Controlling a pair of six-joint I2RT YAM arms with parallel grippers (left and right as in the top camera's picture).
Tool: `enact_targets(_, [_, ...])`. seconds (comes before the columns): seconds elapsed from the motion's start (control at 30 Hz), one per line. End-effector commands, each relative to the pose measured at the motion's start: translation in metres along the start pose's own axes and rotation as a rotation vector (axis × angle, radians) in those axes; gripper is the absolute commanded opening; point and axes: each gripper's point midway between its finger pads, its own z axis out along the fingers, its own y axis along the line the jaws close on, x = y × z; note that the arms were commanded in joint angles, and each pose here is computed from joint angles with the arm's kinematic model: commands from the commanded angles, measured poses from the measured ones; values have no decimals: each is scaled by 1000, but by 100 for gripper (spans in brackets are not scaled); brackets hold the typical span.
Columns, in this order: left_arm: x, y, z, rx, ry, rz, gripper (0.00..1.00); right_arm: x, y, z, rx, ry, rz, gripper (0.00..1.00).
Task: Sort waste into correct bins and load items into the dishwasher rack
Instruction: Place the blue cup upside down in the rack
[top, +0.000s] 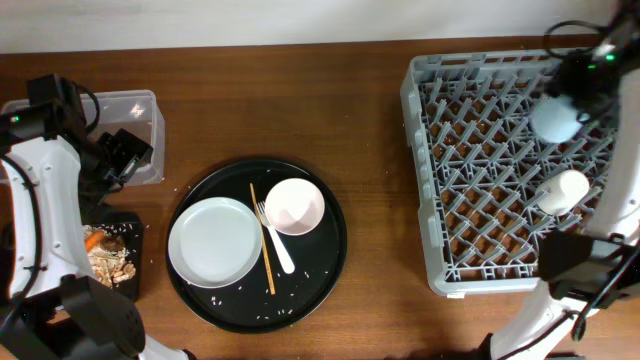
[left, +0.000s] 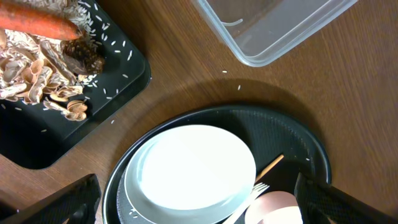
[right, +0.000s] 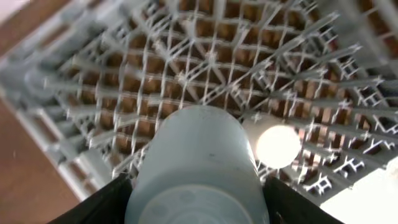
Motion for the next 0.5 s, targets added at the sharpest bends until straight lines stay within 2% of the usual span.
enact_targets(0.0, [0, 1, -2, 3, -5, -15, 99, -13, 5, 24, -23, 2, -17, 66])
enact_targets(0.07, [0, 1, -2, 3, -5, -15, 99, -21, 6, 48, -5, 6, -17, 67])
enact_targets(0.13, [0, 1, -2, 3, -5, -15, 99, -18, 7, 88, 15, 72, -22, 67])
enact_targets(0.2, [0, 1, -2, 3, -5, -15, 99, -14, 3, 102, 46, 104, -27, 78])
enact_targets(0.27, [0, 1, -2, 3, -5, -15, 99, -11, 1, 105, 59, 120, -29, 100])
enact_targets(0.47, [0, 1, -2, 3, -5, -15, 99, 6, 3, 96, 41, 184, -31, 99])
